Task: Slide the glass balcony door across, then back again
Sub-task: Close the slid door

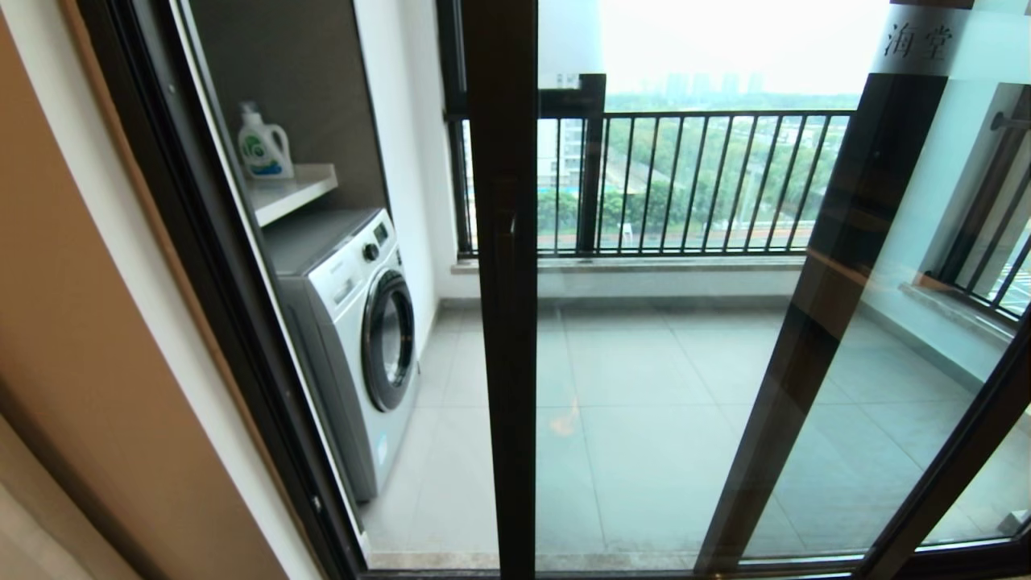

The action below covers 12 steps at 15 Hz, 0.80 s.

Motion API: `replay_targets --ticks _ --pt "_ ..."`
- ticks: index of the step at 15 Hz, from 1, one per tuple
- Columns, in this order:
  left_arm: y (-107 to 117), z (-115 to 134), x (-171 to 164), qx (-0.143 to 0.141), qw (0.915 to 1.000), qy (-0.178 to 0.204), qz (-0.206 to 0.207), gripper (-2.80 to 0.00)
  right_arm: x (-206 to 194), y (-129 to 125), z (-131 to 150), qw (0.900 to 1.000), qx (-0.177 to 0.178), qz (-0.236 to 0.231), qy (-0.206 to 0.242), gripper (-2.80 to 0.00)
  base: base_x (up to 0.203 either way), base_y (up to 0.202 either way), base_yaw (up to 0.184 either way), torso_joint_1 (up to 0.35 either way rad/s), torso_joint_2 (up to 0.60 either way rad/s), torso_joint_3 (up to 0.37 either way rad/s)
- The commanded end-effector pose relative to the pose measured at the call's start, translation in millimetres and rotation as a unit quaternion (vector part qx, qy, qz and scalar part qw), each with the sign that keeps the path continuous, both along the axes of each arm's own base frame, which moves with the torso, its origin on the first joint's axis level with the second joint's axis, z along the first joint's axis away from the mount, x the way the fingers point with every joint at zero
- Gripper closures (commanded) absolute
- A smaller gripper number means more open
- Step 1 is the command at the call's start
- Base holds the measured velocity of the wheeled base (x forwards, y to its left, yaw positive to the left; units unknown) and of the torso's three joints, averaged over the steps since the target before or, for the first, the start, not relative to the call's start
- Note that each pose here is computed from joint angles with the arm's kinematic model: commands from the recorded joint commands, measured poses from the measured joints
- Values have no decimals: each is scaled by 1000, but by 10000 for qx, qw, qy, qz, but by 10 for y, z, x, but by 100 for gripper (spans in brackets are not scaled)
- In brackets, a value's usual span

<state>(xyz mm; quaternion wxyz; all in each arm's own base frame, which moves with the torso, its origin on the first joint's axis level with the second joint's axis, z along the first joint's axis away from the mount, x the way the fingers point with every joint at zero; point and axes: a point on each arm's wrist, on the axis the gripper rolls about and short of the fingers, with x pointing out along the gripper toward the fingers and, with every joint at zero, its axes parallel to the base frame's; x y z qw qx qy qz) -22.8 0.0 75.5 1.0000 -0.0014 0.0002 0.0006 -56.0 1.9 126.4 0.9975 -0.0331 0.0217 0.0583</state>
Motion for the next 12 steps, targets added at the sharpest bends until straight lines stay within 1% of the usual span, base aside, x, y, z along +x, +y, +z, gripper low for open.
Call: replay_targets --ticks 1,2,3,4,7,8,9,10,11,12 --pt "0 0 1 -2 10000 6 1 0 234 17 -353 9995 93 280 -95 0 0 0 0 0 0 0" --pt "0 0 1 -2 10000 6 1 0 280 30 -416 9980 233 546 -197 0 0 0 0 0 0 0" --pt "0 0 1 -2 10000 6 1 0 289 46 -393 9945 338 894 -419 0 0 0 0 0 0 0" --pt "0 0 1 -2 10000 6 1 0 290 48 -379 9935 379 950 -496 0 0 0 0 0 0 0" --pt "0 0 1 -2 10000 6 1 0 286 47 -381 9935 560 911 -397 0 0 0 0 0 0 0" --pt "0 0 1 -2 10000 6 1 0 286 41 -383 9947 565 772 -373 0 0 0 0 0 0 0" --pt "0 0 1 -2 10000 6 1 0 295 26 -394 9970 496 429 -403 0 0 0 0 0 0 0" --pt "0 0 1 -2 10000 6 1 0 304 11 -410 9987 237 100 -445 0 0 0 0 0 0 0" --pt "0 0 1 -2 10000 6 1 0 310 4 -423 9990 69 -49 -445 0 0 0 0 0 0 0" --pt "0 0 1 -2 10000 6 1 0 312 1 -426 9988 235 -109 -422 0 0 0 0 0 0 0"
